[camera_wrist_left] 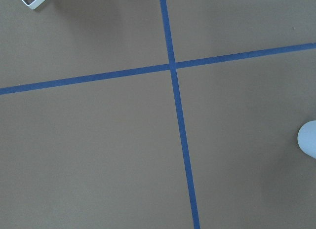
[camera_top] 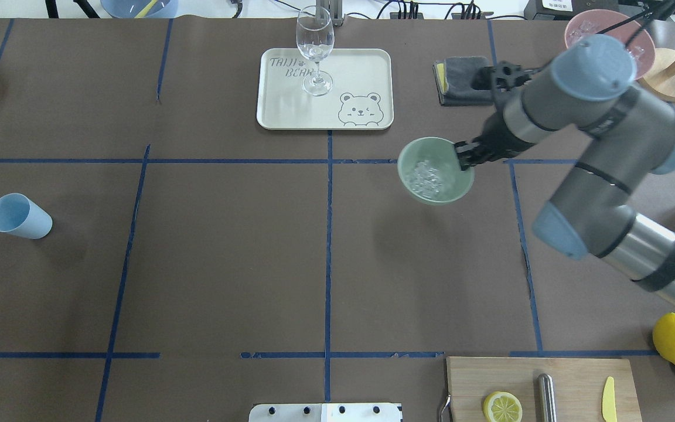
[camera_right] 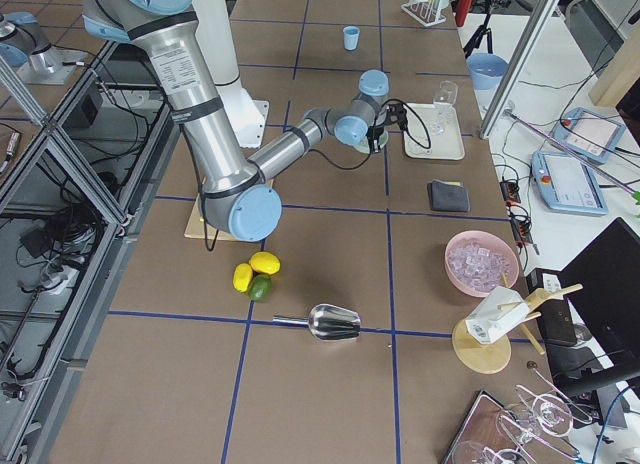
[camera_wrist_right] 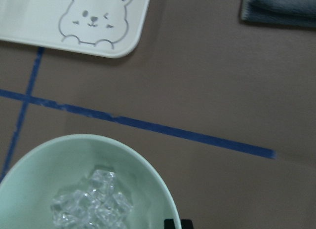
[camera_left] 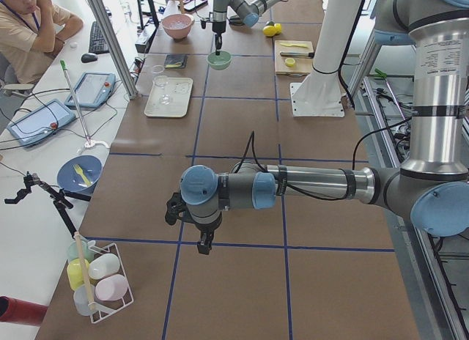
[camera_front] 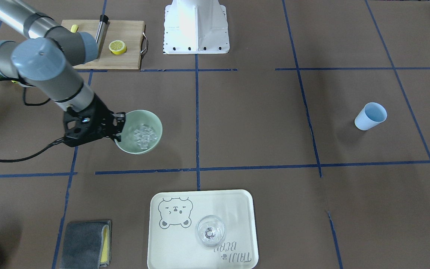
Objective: Pour ice into bowl
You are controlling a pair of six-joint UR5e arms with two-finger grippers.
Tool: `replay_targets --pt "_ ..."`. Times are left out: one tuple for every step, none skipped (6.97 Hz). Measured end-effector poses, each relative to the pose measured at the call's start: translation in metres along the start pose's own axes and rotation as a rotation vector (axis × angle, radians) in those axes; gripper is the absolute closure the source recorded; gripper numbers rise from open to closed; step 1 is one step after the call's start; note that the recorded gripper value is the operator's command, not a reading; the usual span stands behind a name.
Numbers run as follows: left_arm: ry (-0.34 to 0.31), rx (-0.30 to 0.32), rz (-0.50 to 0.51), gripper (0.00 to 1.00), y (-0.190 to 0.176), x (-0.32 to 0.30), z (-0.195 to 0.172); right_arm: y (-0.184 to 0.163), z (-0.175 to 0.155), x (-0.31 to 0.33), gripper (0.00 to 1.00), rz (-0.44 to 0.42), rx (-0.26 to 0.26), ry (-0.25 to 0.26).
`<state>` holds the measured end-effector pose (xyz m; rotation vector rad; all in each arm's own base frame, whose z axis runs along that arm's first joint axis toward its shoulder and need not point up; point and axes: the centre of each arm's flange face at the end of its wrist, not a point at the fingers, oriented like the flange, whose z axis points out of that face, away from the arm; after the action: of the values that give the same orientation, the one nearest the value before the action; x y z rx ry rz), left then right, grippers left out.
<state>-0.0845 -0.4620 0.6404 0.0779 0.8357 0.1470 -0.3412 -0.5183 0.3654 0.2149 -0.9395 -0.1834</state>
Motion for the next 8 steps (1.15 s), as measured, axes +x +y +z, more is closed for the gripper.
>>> replay_targets --pt "0.001 0.002 0.002 0.0 0.0 0.001 -0.001 0.026 -0.014 0.075 1.0 -0.064 -0.033 0.027" --pt "0.002 0.003 0.004 0.0 0.0 0.001 -0.001 0.054 -0.025 0.136 1.0 -0.112 -0.068 0.049" --pt "0.003 0.004 0.005 0.0 0.0 0.001 -0.001 0.077 -0.028 0.174 1.0 -0.142 -0.097 0.065" --pt "0.003 0.004 0.006 0.0 0.0 0.001 -0.001 0.095 -0.027 0.198 1.0 -0.157 -0.11 0.07" --pt "0.003 0.004 0.006 0.0 -0.001 0.001 -0.001 0.11 -0.02 0.219 1.0 -0.172 -0.095 0.062" --pt "0.003 0.005 0.007 0.0 -0.001 0.001 -0.001 0.124 -0.012 0.238 1.0 -0.179 -0.069 0.049" --pt "0.003 0.005 0.006 0.0 -0.001 0.001 -0.001 0.135 -0.004 0.253 0.91 -0.176 -0.053 0.039" --pt "0.003 0.005 0.006 0.0 -0.001 0.001 -0.001 0.14 0.001 0.262 0.09 -0.178 -0.043 0.033"
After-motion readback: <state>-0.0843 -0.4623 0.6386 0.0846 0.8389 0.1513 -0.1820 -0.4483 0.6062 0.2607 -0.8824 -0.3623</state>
